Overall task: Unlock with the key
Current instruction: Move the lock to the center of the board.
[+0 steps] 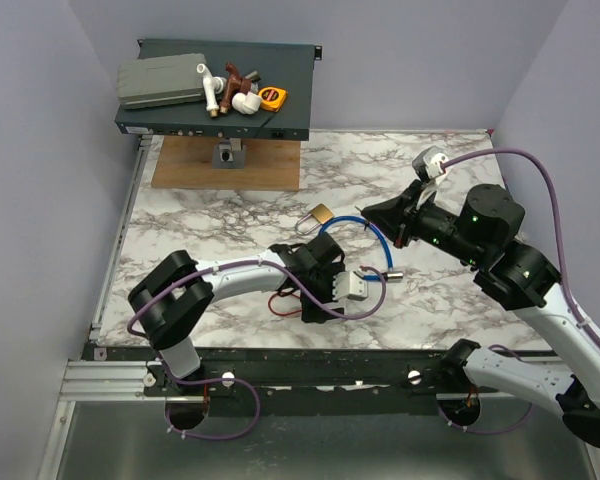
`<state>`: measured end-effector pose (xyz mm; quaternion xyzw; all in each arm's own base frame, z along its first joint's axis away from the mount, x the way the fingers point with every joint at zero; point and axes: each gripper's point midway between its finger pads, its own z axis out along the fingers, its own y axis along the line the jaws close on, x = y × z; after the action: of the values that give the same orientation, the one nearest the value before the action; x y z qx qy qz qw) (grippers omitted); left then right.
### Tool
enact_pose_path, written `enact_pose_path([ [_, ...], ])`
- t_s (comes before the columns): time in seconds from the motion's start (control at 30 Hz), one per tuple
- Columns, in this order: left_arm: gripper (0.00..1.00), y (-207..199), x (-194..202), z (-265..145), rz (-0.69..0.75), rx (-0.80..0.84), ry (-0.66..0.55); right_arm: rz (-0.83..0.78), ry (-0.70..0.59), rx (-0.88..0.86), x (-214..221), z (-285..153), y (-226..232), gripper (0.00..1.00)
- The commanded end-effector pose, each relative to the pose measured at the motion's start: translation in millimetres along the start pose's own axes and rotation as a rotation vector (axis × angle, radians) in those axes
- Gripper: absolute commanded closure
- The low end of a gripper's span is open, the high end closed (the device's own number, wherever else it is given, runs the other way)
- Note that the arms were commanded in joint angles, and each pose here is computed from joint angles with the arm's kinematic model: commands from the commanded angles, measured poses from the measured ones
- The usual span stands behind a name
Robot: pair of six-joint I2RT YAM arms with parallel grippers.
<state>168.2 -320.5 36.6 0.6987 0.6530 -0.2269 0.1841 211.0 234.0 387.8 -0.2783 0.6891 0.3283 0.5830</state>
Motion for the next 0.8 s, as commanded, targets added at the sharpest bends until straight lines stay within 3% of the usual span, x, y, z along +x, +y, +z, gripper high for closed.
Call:
enact_pose_path([
  [0.0, 0.14, -3, 0, -21, 0.026, -0.032, 0.010, -0.007, -0.012, 0.026, -10, -4, -4, 0.99],
  [0.23, 0.22, -6, 32, -22, 0.038, -0.041, 0.074, -0.009, -0.030, 0.021, -18, -6, -2, 0.99],
  [0.77, 0.38, 6, 41, -3, 0.003, -0.070, 0.197, -0.031, -0.027, 0.030, -27, -10, -3, 0.99],
])
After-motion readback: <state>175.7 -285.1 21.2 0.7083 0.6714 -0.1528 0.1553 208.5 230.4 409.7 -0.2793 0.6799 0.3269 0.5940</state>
